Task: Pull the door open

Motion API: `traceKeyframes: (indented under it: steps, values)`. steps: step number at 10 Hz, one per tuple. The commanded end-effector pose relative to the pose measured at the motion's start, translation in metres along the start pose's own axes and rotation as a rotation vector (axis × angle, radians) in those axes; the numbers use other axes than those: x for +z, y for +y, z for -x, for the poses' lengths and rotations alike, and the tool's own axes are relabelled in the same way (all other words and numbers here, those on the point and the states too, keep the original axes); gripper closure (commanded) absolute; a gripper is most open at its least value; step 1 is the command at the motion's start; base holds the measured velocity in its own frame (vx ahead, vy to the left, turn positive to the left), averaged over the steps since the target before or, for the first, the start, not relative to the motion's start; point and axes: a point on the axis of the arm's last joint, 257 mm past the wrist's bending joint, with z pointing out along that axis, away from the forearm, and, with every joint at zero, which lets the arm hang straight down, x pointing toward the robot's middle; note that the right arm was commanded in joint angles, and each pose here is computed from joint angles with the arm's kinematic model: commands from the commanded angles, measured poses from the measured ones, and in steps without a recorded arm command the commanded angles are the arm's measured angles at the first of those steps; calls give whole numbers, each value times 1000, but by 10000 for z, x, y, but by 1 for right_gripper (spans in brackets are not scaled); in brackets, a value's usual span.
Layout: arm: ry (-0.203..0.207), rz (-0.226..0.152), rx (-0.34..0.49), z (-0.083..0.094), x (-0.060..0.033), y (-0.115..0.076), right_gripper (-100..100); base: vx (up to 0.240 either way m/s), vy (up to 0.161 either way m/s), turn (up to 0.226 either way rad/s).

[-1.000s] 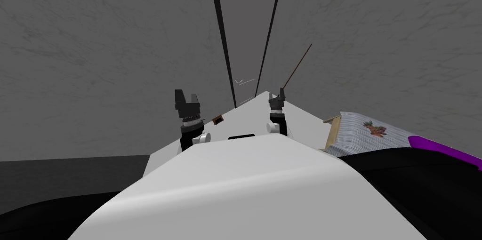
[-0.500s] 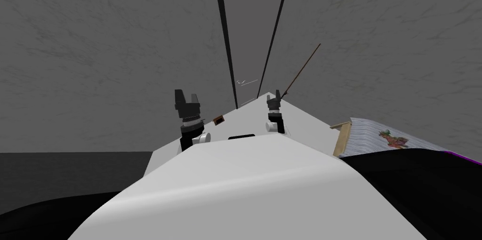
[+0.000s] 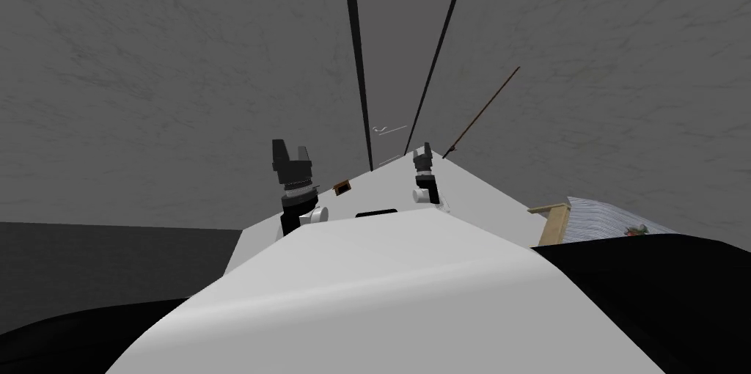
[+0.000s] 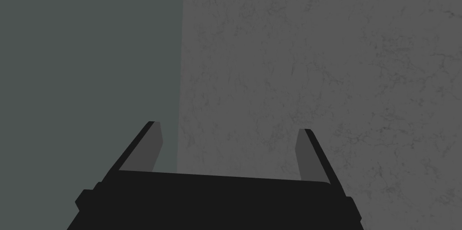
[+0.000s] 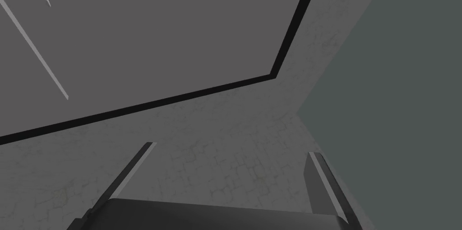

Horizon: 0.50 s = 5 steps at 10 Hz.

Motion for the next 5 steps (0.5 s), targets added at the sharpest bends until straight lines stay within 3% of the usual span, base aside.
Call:
traceKeyframes:
  steps: [1,5]
  values:
    - [4,-19,-8,1,-7,-142,-100,85,-51,119]
    - [12,-72,-27,44,4,-493,-100,85,-41,117]
